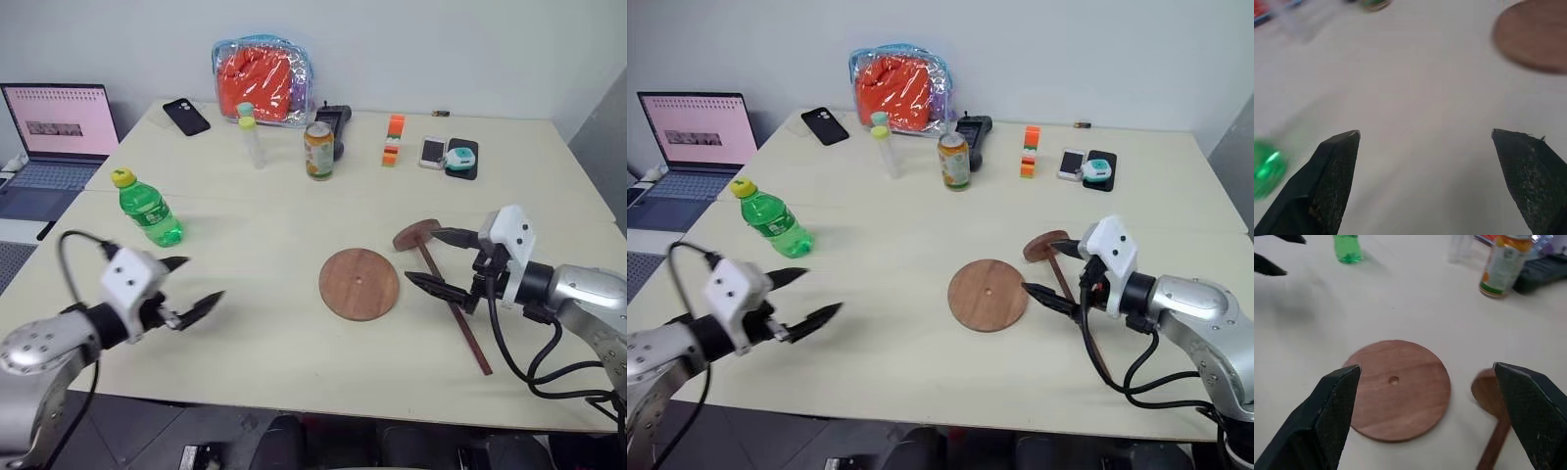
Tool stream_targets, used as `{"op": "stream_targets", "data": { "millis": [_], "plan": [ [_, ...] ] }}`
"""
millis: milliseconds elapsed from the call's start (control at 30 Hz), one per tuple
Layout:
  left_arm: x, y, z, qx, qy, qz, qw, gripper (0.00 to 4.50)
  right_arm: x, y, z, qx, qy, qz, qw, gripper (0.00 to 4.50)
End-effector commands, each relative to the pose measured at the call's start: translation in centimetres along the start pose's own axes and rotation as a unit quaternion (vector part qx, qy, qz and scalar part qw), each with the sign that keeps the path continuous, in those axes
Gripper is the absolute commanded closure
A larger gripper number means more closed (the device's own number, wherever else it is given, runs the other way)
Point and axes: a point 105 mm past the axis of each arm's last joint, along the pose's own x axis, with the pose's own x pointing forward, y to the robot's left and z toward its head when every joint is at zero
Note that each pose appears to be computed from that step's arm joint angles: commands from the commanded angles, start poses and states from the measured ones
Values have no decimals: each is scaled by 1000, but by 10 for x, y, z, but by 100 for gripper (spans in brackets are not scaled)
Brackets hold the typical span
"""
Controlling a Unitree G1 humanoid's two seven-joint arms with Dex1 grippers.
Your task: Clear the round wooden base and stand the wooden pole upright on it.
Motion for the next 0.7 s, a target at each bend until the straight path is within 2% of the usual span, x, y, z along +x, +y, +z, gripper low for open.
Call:
{"op": "stream_targets", "data": {
  "millis": [33, 133, 367, 533, 700],
  "plan": [
    [32, -41, 32, 37, -23, -157, 987, 2, -6, -10, -7, 24, 54, -55, 997, 0],
    [40, -54, 40, 79, -20, -227, 970, 2, -7, -19, -10, 34, 91, -74, 993, 0],
    [56, -62, 58, 114, -41, -292, 949, 2, 9, -28, -27, 91, 171, -81, 978, 0],
    [65, -66, 62, 143, -54, -305, 940, 2, 32, -26, -21, 152, 197, -43, 967, 0],
    [72, -74, 59, 146, -63, -300, 941, 2, 49, -31, -27, 182, 238, -47, 953, 0]
  ]
}}
